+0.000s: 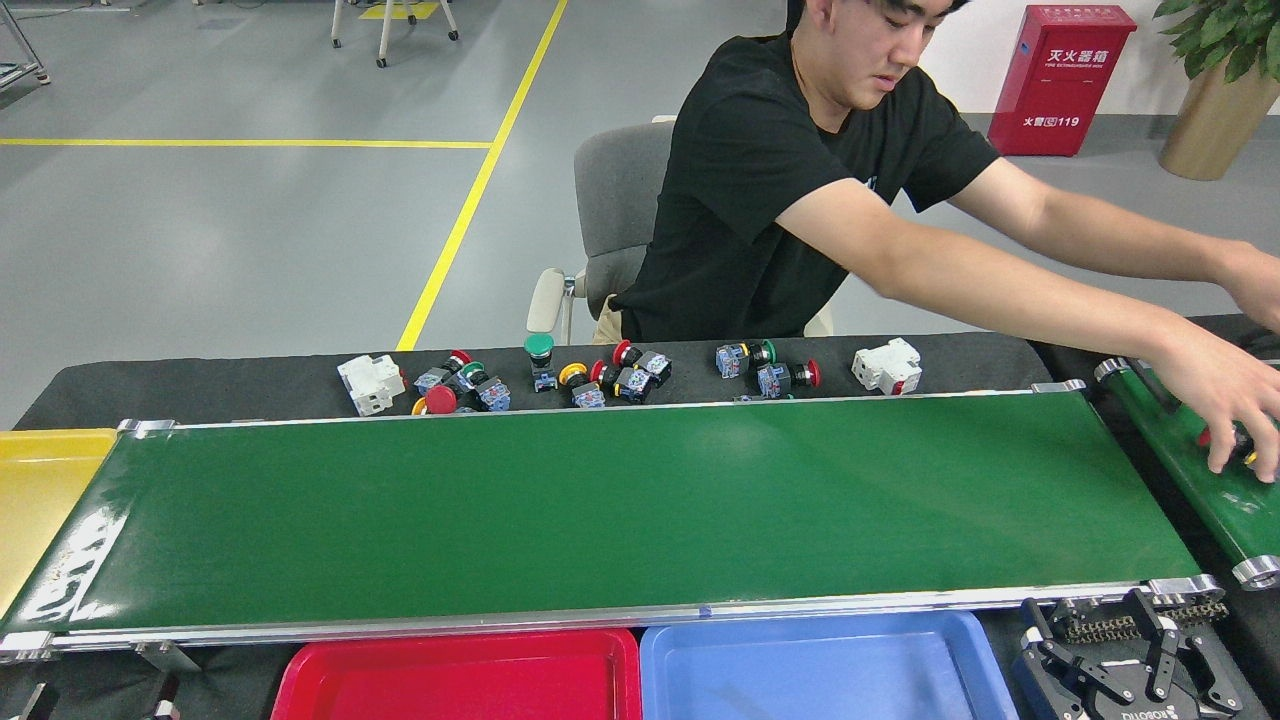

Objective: Pick switch part from conveyor to tray

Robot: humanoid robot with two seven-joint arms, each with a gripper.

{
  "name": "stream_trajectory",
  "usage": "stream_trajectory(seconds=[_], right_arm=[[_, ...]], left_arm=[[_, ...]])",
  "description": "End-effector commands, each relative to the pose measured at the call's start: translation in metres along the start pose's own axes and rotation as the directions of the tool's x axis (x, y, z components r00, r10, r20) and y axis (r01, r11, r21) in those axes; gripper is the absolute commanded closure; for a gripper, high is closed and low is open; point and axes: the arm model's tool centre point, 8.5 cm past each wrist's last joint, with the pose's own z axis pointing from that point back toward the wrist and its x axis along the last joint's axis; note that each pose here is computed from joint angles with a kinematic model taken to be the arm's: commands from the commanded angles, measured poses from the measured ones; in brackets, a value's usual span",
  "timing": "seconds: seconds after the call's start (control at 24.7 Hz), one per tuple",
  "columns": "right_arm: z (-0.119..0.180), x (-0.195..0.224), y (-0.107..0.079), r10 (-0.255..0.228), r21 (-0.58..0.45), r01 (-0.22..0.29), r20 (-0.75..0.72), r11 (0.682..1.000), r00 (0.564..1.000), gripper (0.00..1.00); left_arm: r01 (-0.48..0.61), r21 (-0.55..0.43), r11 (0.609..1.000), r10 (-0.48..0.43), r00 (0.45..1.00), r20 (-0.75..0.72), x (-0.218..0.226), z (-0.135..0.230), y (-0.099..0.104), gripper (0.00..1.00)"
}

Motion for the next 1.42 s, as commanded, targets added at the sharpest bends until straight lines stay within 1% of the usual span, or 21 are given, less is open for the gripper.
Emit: stream_trajectory(seconds=[0.0,0.08,0.24,0.37,0.53,0.65,0.73,0.77,0.89,1.01,1.05,1.1,1.18,1.38], right_arm=[[-0.002,-0.002,-0.007,0.003,-0.024,-0.003,-0.007,1.000,1.000,0.01],[-0.002,-0.001,-0.006,-0.002,-0.023,0.002,-0.007,1.000,1.000,0.01],[-0.002,-0.002,-0.003,-0.013,-0.018,0.012,-0.019,1.000,1.000,0.01],[-0.004,-0.008,-0.001,-0.009,-0.014,0.008,-0.060,1.000,0.998,0.01],[-0.021,-0.012,-0.006,-0.013,-0.027,0.011,-0.074,1.000,0.997,0.01],[-0.035,-0.017,-0.001,-0.021,0.021,0.023,-0.091,1.000,0.996,0.01],[-0.037,-0.024,0.005,-0.018,0.083,0.027,-0.107,0.996,0.994,0.01],[-0.036,-0.028,0.006,-0.015,0.096,0.026,-0.116,0.995,0.993,0.01],[-0.036,-0.039,0.010,-0.014,0.114,0.031,-0.147,0.993,0.989,0.01],[-0.048,-0.044,0.010,-0.016,0.125,0.036,-0.157,0.992,0.988,0.01],[-0.051,-0.044,0.010,-0.017,0.143,0.039,-0.157,0.989,0.987,0.01],[-0.055,-0.045,0.008,-0.015,0.146,0.038,-0.156,0.989,0.988,0.01],[-0.064,-0.044,0.003,-0.010,0.149,0.033,-0.150,0.988,0.989,0.01],[-0.081,-0.015,0.014,-0.013,0.187,0.027,-0.073,0.982,0.997,0.01]], left_arm=[[0.007,0.020,1.000,-0.007,1.000,0.010,0.002,-0.002,0.005,0.00],[0.002,0.014,1.000,-0.002,1.000,0.011,0.003,-0.002,0.003,0.00],[0.000,0.023,1.000,-0.001,1.000,0.011,0.003,-0.003,0.005,0.00],[-0.005,0.031,0.999,0.005,1.000,0.011,0.004,-0.006,0.007,0.00],[-0.006,0.032,0.999,0.006,1.000,0.014,0.005,-0.006,0.008,0.00],[-0.007,0.034,0.999,0.006,1.000,0.025,0.009,-0.008,0.008,0.00],[-0.006,0.035,0.999,0.005,1.000,0.026,0.009,-0.008,0.009,0.00],[-0.006,0.035,0.999,0.005,1.000,0.028,0.010,-0.008,0.009,0.00],[-0.006,0.035,0.999,0.005,1.000,0.028,0.010,-0.008,0.009,0.00],[-0.006,0.037,0.999,0.005,1.000,0.026,0.009,-0.008,0.009,0.00],[-0.006,0.035,0.999,0.005,1.000,0.026,0.009,-0.008,0.009,0.00],[-0.006,0.035,0.999,0.005,1.000,0.026,0.009,-0.008,0.009,0.00],[-0.006,0.038,0.999,0.005,1.000,0.026,0.010,-0.008,0.010,0.00],[-0.007,0.046,0.999,0.006,0.999,0.032,0.012,-0.011,0.012,0.00]])
